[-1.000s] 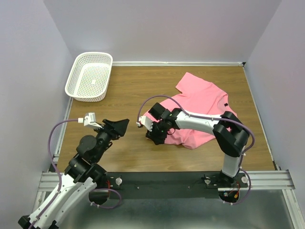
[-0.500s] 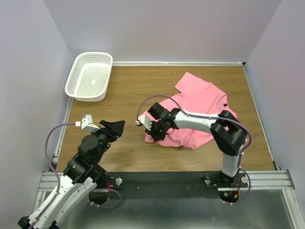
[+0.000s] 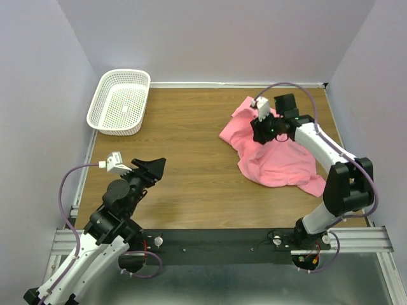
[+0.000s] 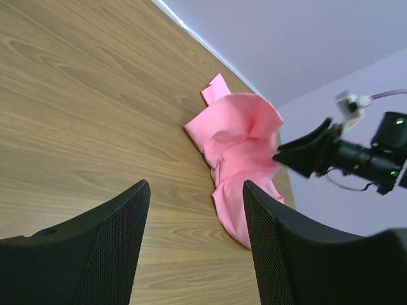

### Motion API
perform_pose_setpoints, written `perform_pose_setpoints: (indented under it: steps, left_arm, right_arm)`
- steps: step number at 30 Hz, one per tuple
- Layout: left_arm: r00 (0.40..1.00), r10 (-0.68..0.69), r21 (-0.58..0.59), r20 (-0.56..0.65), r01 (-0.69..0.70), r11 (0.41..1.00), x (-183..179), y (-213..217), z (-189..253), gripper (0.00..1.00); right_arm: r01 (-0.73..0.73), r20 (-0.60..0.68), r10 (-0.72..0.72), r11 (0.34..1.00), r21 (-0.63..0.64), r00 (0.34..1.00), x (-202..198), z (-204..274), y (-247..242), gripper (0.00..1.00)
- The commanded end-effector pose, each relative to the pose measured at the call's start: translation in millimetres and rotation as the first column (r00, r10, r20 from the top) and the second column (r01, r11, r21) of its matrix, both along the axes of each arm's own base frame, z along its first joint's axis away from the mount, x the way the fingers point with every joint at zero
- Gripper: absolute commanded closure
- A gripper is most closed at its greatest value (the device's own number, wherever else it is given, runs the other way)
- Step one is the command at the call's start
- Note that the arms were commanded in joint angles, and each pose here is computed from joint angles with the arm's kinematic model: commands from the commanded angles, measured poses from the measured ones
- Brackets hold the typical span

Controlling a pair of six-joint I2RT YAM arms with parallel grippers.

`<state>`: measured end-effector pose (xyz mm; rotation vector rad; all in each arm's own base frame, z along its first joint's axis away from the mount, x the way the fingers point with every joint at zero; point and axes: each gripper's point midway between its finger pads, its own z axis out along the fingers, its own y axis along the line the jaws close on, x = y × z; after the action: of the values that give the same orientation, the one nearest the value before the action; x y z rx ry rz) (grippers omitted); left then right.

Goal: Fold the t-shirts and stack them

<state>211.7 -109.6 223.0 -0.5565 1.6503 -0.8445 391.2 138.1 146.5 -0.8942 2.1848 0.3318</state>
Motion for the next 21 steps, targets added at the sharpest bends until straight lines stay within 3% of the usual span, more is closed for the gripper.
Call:
perform_pose_setpoints:
  steps: [1, 9, 11, 16, 21]
  left_arm:
    - [1.000, -0.016, -0.003, 0.023, 0.016, 1.000, 5.7, -6.9, 3.7, 0.32]
    - [0.996, -0.088, 0.011, 0.024, 0.087, 0.996, 4.0, -20.4, -2.5, 0.32]
    - [0.995, -0.100, 0.007, 0.026, 0.099, 0.995, 2.6, -22.1, -4.4, 0.32]
    - [0.993, -0.117, -0.004, 0.030, 0.117, 0.993, 0.9, -25.0, -5.5, 0.32]
    - [0.990, -0.136, 0.007, 0.021, 0.136, 0.991, 0.5, -28.7, -10.4, 0.32]
  right_arm:
    - [0.002, -0.136, -0.023, 0.988, -0.152, 0.990, -32.0, -57.3, -13.5, 0.41]
    - [-0.045, 0.003, 0.046, 0.992, -0.117, 0.999, -3.3, -18.3, -2.1, 0.38]
    - [0.058, 0.040, -0.054, 0.991, -0.116, 0.998, 29.8, -11.3, -13.9, 0.38]
    - [0.315, -0.012, -0.315, 0.949, -0.001, 0.949, 99.9, -15.9, -60.3, 0.39]
    - [0.389, -0.110, -0.382, 0.920, 0.046, 0.917, 121.4, -47.7, -73.1, 0.40]
